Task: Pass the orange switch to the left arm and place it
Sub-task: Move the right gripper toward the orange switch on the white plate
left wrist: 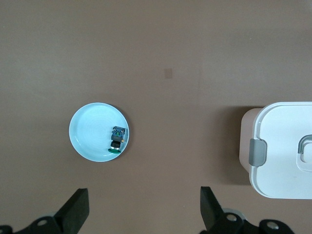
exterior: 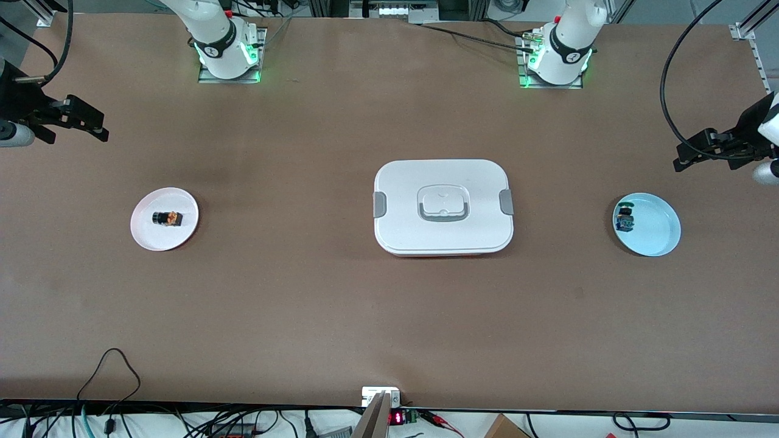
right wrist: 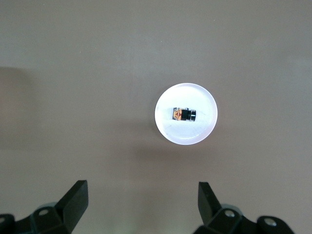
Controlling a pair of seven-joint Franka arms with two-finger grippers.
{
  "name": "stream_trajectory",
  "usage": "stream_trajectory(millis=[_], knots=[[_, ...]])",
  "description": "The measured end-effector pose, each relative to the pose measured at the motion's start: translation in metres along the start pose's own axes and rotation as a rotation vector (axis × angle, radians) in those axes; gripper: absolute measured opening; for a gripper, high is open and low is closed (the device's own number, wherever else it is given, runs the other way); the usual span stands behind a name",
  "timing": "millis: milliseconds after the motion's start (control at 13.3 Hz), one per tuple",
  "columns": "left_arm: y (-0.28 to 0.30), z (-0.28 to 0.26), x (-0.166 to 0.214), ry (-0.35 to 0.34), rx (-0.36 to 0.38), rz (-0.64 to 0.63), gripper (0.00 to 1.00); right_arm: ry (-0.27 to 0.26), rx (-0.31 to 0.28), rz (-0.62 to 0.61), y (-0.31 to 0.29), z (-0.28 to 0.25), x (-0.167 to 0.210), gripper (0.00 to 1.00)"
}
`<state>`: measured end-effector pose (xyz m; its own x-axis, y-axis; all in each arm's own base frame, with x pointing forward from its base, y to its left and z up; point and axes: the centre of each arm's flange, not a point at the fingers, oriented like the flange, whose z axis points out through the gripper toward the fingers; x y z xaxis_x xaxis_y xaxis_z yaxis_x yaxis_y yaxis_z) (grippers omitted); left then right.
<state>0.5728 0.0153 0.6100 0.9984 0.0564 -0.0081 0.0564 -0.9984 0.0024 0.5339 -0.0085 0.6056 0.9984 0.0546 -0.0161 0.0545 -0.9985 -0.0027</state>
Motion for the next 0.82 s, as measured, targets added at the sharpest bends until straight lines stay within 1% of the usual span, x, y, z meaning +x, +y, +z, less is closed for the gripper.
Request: stream_trajectory(millis=[599, 824], knots=[[0.005, 0.000, 0.000, 0.001, 0.000, 0.009, 1.00, -0.021, 0.001, 0.000, 0.000, 0.004, 0.000, 1.00], [0.009, 0.000, 0.000, -0.003, 0.000, 0.012, 1.00, -0.055, 0.001, 0.001, 0.001, 0.022, 0.009, 1.00]])
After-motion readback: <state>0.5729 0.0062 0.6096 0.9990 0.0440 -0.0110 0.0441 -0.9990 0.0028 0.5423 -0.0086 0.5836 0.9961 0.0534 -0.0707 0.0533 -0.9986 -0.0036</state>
